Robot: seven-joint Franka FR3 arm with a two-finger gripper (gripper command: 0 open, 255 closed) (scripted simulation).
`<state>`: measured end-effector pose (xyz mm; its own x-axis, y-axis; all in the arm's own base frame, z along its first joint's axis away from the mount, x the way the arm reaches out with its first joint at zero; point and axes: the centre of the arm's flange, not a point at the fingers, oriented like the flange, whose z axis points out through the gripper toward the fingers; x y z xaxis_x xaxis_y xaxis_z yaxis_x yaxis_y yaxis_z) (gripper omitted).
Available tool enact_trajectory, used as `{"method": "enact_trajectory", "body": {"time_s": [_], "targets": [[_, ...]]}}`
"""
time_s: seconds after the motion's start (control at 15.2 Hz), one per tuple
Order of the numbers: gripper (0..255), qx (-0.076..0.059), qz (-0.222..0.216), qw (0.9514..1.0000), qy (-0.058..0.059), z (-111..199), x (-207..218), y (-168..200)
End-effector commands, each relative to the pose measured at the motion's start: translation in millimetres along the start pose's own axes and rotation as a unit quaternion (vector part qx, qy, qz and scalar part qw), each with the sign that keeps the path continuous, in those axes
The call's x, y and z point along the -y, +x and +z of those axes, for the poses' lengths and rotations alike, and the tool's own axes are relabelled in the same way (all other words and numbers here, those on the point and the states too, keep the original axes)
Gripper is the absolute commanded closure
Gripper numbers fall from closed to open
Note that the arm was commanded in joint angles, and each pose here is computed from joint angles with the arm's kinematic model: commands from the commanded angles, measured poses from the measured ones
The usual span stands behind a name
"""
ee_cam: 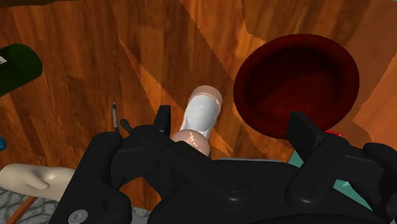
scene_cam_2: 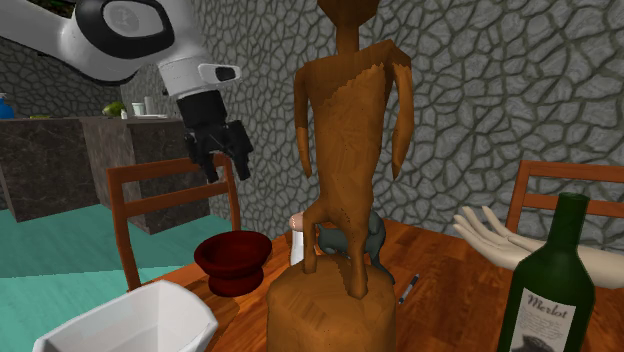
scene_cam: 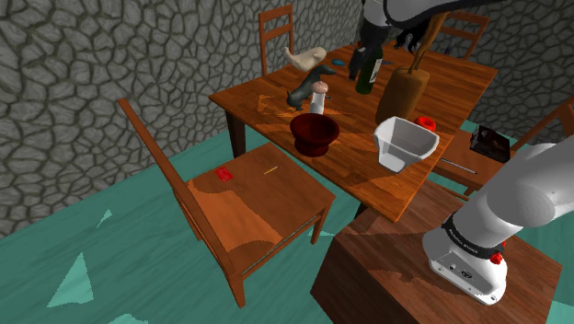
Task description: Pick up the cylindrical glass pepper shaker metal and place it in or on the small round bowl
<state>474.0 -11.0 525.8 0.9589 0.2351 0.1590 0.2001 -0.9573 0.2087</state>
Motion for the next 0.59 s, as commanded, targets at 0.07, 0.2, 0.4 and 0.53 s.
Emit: {"method": "enact_trajectory", "body": {"time_s": [0.07,0.2,0.4,0.53], "targets": [[0,0.002,-0.006,1.0000,-0.007,30,-5,28],[0,0.004,-0.010,0.9999,-0.011,50,-7,45],[0,0.007,-0.016,0.9997,-0.017,81,-11,71],[0,0.009,-0.019,0.9995,-0.021,101,-14,88]]}}
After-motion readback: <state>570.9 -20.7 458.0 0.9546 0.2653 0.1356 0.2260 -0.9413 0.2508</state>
